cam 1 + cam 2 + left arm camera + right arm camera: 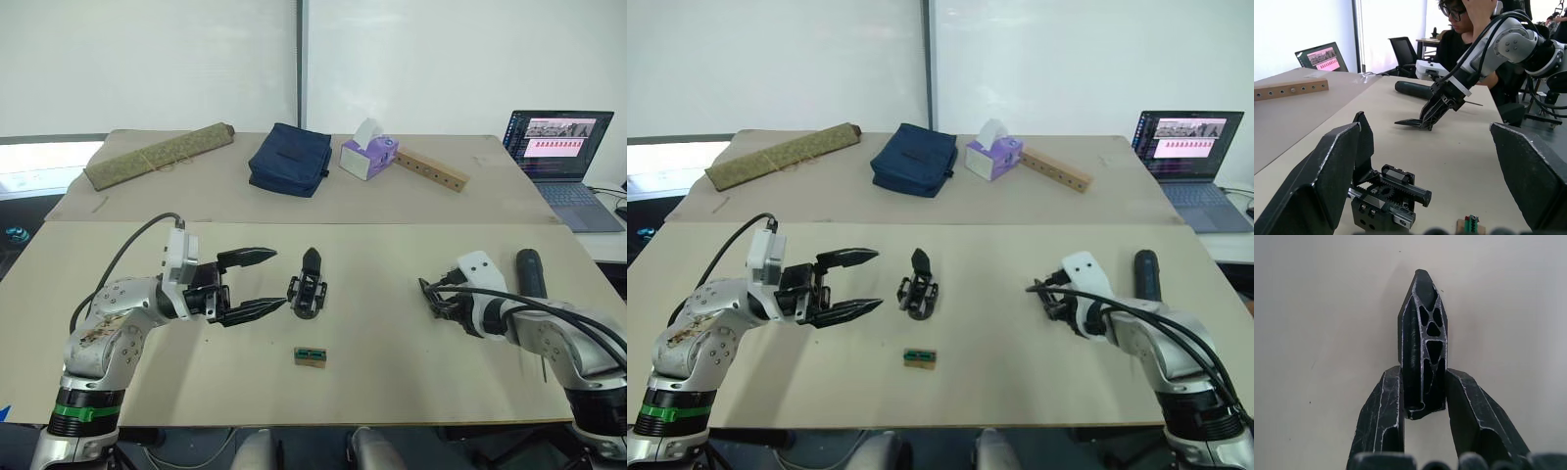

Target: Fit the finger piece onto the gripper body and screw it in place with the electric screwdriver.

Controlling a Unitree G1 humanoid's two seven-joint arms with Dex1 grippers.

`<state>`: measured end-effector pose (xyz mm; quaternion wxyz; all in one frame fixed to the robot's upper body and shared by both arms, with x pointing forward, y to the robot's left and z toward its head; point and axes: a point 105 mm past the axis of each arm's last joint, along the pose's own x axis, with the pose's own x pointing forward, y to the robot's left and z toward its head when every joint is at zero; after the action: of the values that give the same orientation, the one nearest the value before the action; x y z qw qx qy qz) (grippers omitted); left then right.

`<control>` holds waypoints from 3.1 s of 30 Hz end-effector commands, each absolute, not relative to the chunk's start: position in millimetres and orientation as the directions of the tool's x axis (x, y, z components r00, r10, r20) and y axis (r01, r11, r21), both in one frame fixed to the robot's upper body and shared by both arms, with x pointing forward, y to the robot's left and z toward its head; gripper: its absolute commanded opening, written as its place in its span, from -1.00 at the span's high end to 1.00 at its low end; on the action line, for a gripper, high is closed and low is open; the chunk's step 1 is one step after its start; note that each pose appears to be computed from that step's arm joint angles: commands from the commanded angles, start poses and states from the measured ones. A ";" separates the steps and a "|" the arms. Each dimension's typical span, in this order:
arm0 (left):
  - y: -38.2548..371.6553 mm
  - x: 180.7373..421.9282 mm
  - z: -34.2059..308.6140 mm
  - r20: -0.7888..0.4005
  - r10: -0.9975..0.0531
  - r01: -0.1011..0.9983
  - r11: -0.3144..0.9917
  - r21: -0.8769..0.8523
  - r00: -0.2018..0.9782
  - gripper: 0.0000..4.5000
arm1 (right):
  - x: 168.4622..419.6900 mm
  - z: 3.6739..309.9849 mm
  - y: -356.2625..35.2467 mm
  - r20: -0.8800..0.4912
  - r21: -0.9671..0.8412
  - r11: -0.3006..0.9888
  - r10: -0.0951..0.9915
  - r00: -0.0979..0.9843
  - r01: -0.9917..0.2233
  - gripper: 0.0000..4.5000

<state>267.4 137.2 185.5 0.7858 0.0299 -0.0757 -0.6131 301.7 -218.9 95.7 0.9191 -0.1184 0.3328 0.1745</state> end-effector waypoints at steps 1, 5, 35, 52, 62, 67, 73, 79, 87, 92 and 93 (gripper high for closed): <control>133.4 266.6 193.5 0.097 -0.970 0.955 0.237 0.181 0.222 -1.00 | 300.9 106.1 -213.0 -0.614 -0.132 0.882 0.286 0.736 -0.453 0.64; 131.9 267.5 193.1 0.096 -0.971 0.956 0.233 0.179 0.218 -1.00 | 294.3 100.1 -206.5 -0.636 -0.085 0.873 0.323 0.701 -0.480 0.64; 133.7 267.2 191.0 0.085 -0.971 0.956 0.237 0.174 0.225 -1.00 | 299.0 93.8 -209.2 -0.712 0.012 0.845 0.384 0.588 -0.535 -0.22; 124.1 296.0 259.2 0.379 -0.831 0.913 0.375 -0.159 0.407 -1.00 | 312.8 246.6 -155.0 0.034 -0.511 0.709 0.582 0.813 -0.486 0.50; 73.7 323.2 294.9 0.550 -0.652 0.852 0.379 -0.360 0.522 -1.00 | 295.4 290.3 -69.9 0.309 -0.698 0.621 0.710 0.633 -0.355 0.50; 63.2 320.7 296.4 0.567 -0.646 0.858 0.348 -0.377 0.511 -1.00 | 297.8 286.6 -65.0 0.308 -0.697 0.621 0.711 0.632 -0.359 0.50; 58.5 320.4 296.2 0.577 -0.632 0.854 0.341 -0.392 0.517 -0.42 | 302.2 282.2 -66.9 0.290 -0.673 0.634 0.699 0.653 -0.380 0.50; 60.3 311.8 304.1 0.634 -0.597 0.870 0.306 -0.386 0.491 0.94 | 305.1 275.4 -73.8 0.256 -0.691 0.619 0.692 0.675 -0.373 0.50; 65.8 313.9 306.4 0.684 -0.574 0.892 0.253 -0.375 0.450 1.00 | 305.6 291.9 -94.7 0.284 -0.671 0.645 0.679 0.677 -0.365 -0.42; 72.0 315.7 310.0 0.648 -0.709 0.953 0.125 -0.275 0.280 1.00 | 292.0 280.1 -124.4 0.004 -0.468 0.489 0.834 0.552 -0.736 -0.98; 72.5 315.9 310.5 0.633 -0.734 0.961 0.101 -0.259 0.247 1.00 | 288.5 278.5 -129.4 -0.050 -0.426 0.458 0.849 0.526 -0.780 -0.98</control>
<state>324.7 77.4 300.6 0.7524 -0.3317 -0.1699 -0.5430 300.9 -128.4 268.1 0.8655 -0.2275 -0.0970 0.4356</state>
